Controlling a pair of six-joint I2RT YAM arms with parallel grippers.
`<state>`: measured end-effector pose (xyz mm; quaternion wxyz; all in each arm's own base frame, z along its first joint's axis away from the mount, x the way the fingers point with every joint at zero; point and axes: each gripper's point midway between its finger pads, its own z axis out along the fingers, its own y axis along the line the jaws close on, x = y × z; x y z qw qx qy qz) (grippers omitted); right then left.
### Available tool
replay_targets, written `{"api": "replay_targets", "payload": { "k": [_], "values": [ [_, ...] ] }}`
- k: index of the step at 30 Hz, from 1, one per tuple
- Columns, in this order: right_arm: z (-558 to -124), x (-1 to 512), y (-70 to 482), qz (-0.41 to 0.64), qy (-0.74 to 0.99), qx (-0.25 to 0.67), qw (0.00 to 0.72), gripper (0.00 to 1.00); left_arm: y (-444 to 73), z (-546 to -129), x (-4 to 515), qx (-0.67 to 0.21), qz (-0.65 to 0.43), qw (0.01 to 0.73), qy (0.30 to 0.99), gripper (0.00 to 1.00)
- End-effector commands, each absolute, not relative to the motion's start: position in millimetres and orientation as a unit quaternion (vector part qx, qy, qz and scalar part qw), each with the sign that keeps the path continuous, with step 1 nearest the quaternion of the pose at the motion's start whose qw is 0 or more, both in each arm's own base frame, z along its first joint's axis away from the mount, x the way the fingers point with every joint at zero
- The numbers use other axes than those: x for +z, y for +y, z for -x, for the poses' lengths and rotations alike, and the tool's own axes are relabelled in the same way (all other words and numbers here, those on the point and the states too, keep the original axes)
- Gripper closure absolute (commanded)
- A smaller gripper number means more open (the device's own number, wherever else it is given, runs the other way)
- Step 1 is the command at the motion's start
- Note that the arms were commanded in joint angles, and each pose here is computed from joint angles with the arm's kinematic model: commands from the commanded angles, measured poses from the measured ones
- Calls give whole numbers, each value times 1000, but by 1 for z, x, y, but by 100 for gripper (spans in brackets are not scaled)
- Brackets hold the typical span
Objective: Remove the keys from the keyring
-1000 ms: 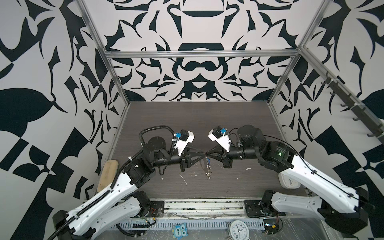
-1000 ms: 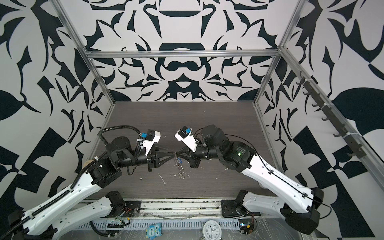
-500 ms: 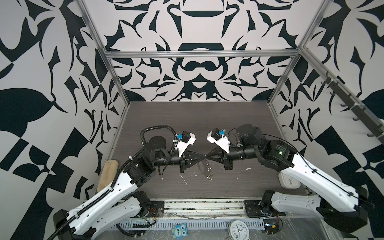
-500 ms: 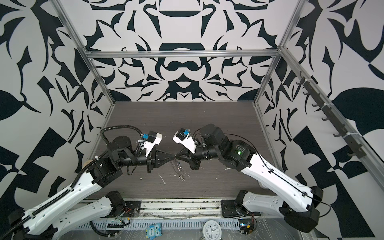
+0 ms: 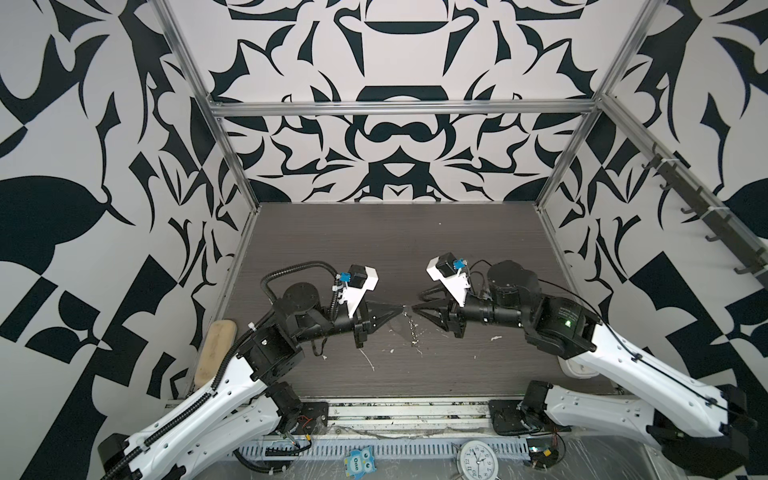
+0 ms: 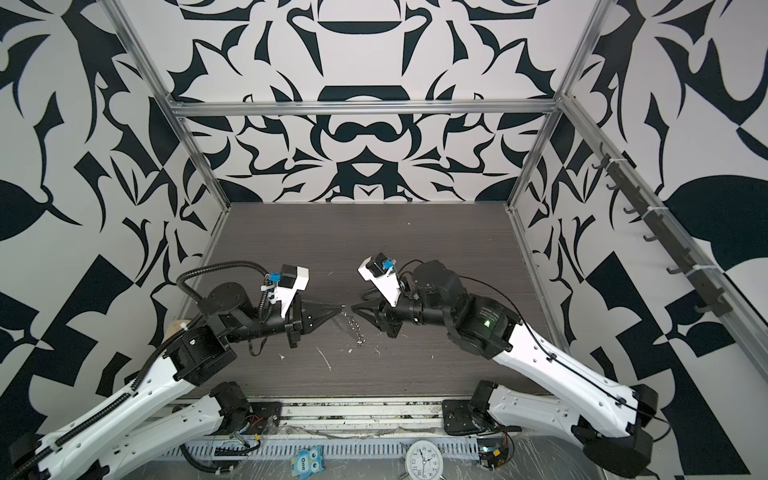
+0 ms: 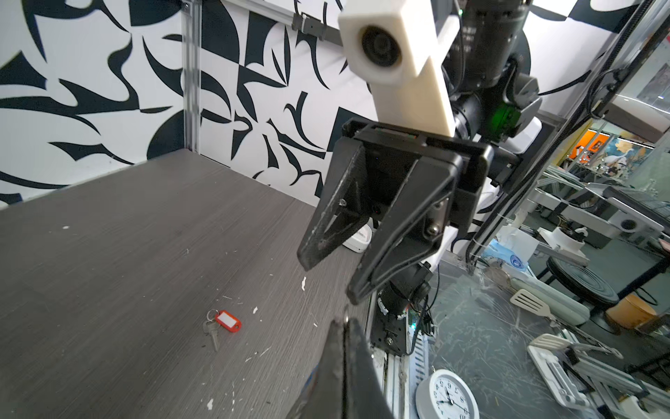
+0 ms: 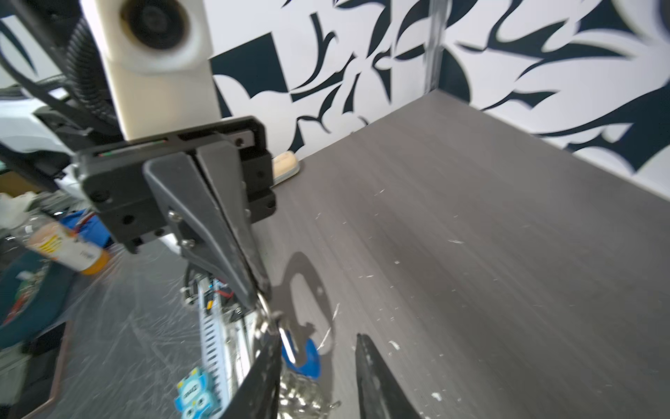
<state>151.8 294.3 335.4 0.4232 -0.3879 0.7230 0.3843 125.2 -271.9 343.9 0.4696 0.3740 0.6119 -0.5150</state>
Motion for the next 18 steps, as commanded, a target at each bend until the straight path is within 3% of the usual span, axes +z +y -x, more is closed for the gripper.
{"api": "replay_targets", "payload": {
  "k": [1, 18],
  "values": [
    [-166, 349, 297, 355, 713, 366, 482, 61, -264, -131, 366, -511, -352, 517, 589, 100],
    [-131, 325, 335, 430, 692, 327, 478, 58, -262, -139, 362, -492, -340, 529, 602, 100]
  ]
}}
